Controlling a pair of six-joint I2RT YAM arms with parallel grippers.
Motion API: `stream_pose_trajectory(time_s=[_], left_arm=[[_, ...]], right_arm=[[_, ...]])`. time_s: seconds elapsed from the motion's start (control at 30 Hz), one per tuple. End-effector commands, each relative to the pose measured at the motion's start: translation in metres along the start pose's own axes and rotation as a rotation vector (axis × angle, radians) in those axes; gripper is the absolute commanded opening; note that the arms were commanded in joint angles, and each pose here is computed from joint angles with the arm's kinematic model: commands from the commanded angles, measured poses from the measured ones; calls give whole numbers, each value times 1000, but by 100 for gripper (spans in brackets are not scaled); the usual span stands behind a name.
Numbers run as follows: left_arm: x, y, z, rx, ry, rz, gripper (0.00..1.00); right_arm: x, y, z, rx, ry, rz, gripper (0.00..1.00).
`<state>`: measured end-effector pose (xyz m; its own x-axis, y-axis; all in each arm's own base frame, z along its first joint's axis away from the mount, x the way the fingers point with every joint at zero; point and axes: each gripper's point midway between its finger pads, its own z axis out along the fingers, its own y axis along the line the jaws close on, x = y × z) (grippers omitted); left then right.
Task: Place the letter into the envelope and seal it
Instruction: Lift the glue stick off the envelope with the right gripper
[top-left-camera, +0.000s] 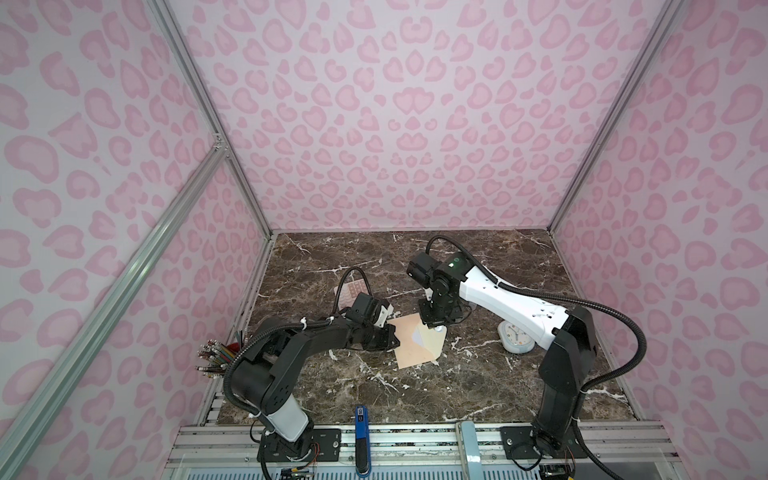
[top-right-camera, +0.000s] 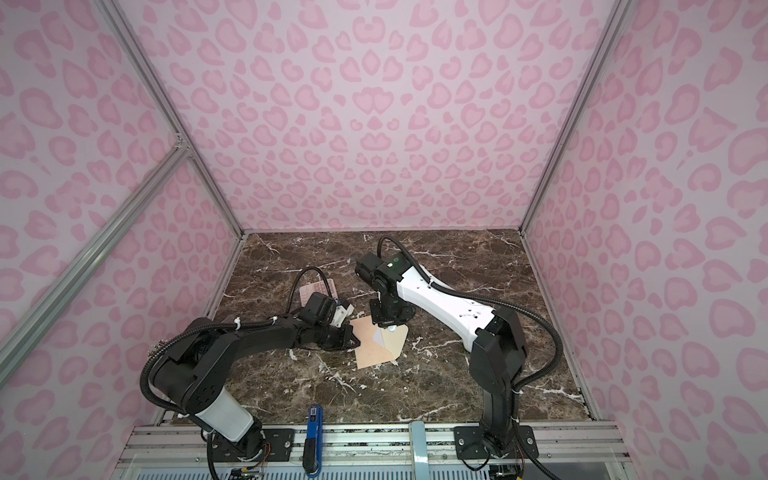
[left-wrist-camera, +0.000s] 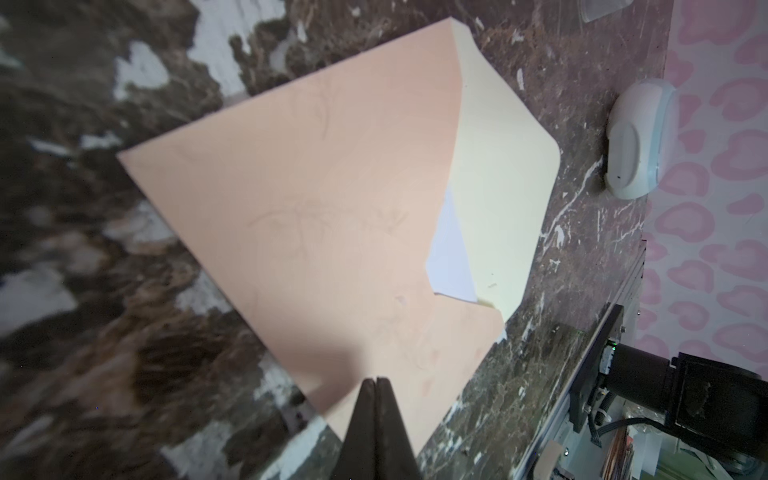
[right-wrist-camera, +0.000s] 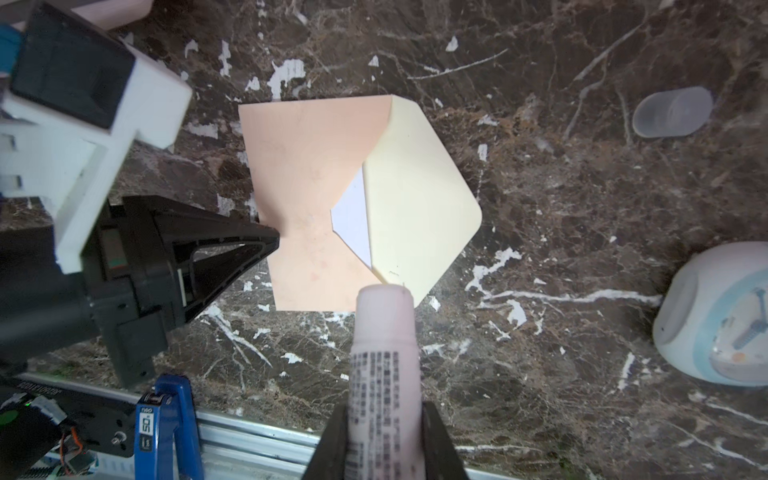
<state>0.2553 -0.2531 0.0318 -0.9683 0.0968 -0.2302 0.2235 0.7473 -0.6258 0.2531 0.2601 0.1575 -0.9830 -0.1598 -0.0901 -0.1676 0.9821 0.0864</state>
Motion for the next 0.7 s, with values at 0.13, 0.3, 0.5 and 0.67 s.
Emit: stream_pose_trajectory(time_s=[0.13,0.3,0.5,0.67], left_arm=[[-10,-12,-25,-37,-39,18,13],[-22,-33,-56,-19,-137,39,22],[-35,-78,-112,117,-354,98,35],[-35,-108,-156,240,-512,149,50]], right_arm=[[-13,-1,-23,-119,-176,44,0],[-16,0,-36,-211,-290,54,0],[-31,12,-62,-404,-508,62,0],[-45,25,-86,-599,-729,72,0]])
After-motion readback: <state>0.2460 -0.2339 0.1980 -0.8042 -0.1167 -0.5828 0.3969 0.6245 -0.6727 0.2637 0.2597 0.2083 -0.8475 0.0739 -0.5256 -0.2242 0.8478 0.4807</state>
